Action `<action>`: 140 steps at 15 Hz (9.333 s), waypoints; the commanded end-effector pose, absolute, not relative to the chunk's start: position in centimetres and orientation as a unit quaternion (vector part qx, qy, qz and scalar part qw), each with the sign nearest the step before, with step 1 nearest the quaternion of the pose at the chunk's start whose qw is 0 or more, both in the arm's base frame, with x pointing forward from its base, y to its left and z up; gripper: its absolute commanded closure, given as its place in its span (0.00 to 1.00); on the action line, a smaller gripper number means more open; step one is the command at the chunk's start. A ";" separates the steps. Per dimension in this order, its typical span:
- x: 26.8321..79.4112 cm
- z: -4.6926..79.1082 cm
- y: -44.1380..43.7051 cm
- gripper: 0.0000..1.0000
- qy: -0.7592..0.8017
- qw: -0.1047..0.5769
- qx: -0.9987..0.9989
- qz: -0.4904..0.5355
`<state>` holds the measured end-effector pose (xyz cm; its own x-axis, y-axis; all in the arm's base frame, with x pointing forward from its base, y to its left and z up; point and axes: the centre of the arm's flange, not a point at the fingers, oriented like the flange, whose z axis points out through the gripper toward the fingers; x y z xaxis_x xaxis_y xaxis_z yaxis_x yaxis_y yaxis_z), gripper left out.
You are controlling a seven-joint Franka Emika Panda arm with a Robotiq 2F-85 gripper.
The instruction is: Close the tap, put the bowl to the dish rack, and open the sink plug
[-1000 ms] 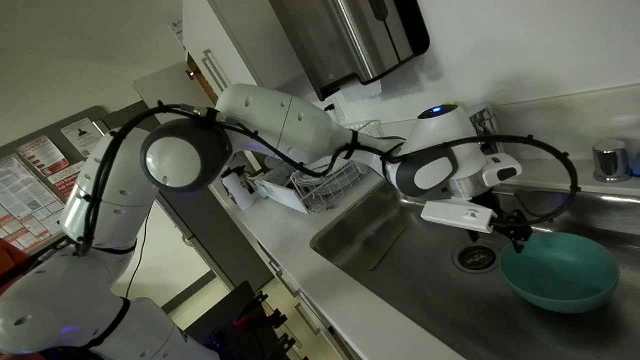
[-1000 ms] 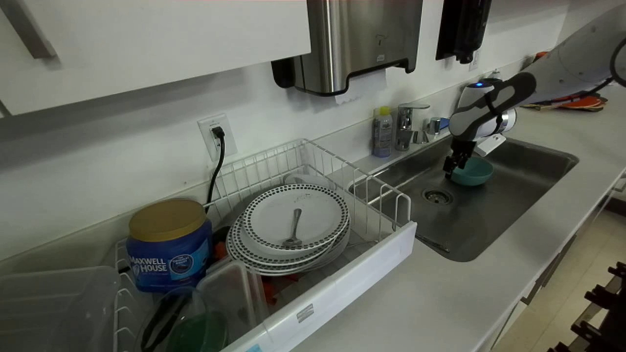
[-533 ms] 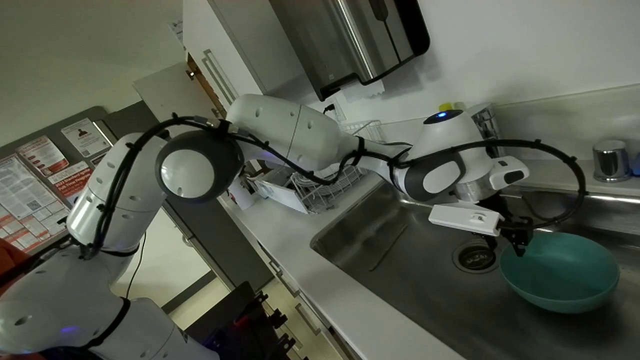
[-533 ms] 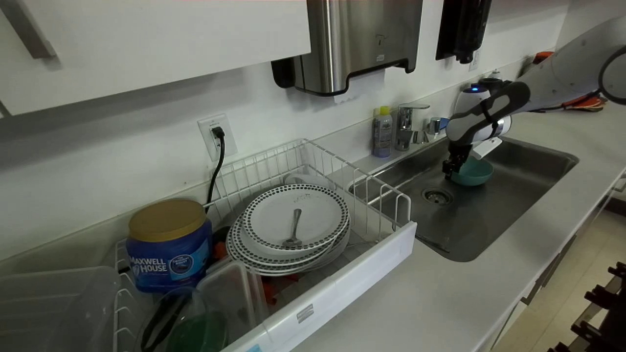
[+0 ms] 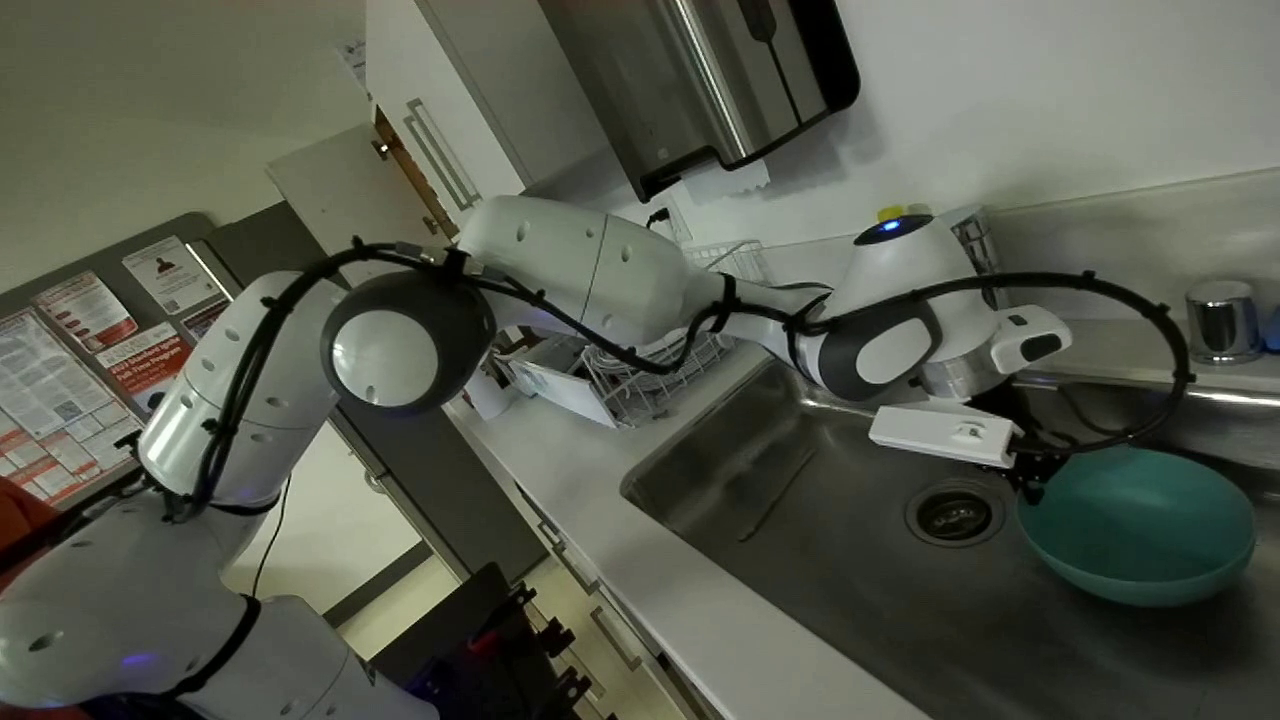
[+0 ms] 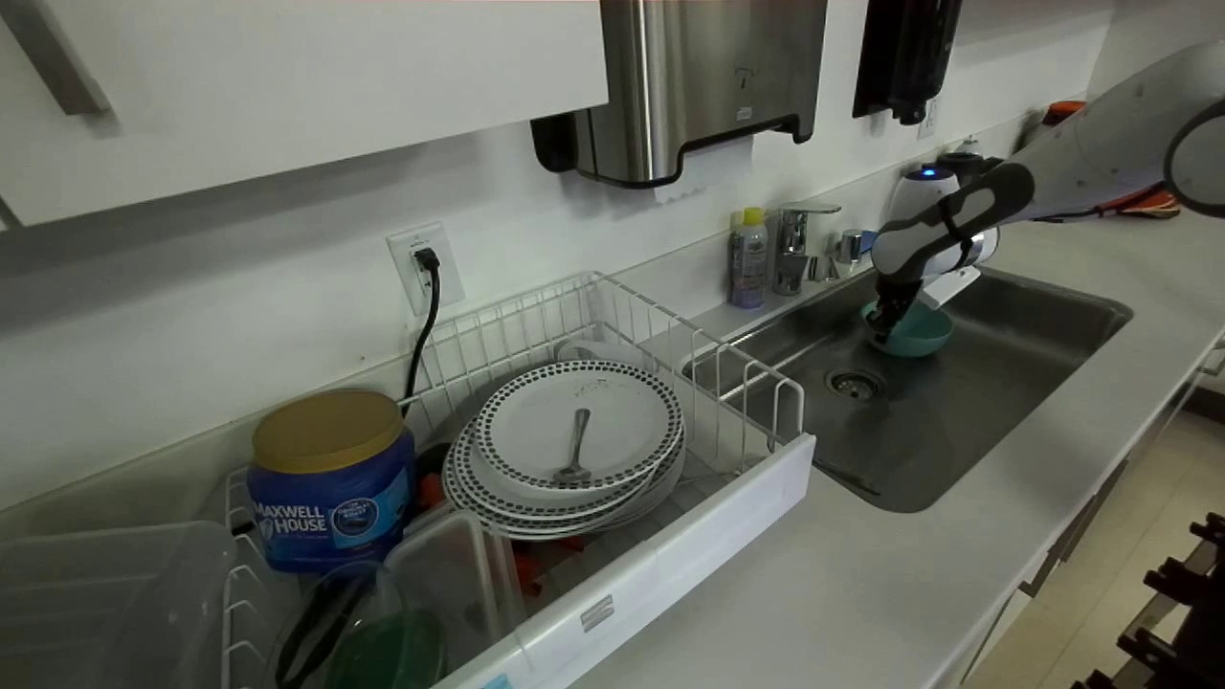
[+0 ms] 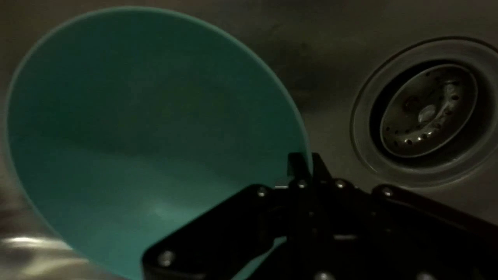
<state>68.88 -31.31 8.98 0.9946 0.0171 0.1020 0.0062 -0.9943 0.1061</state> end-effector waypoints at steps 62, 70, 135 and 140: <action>43.6 43.7 -4.8 0.99 0.807 0.046 0.574 0.130; 44.9 45.1 3.1 0.99 0.886 0.070 0.433 0.149; 57.8 40.5 28.7 0.19 0.981 0.015 0.109 0.157; 54.9 43.9 25.9 0.00 0.979 -0.005 0.170 0.113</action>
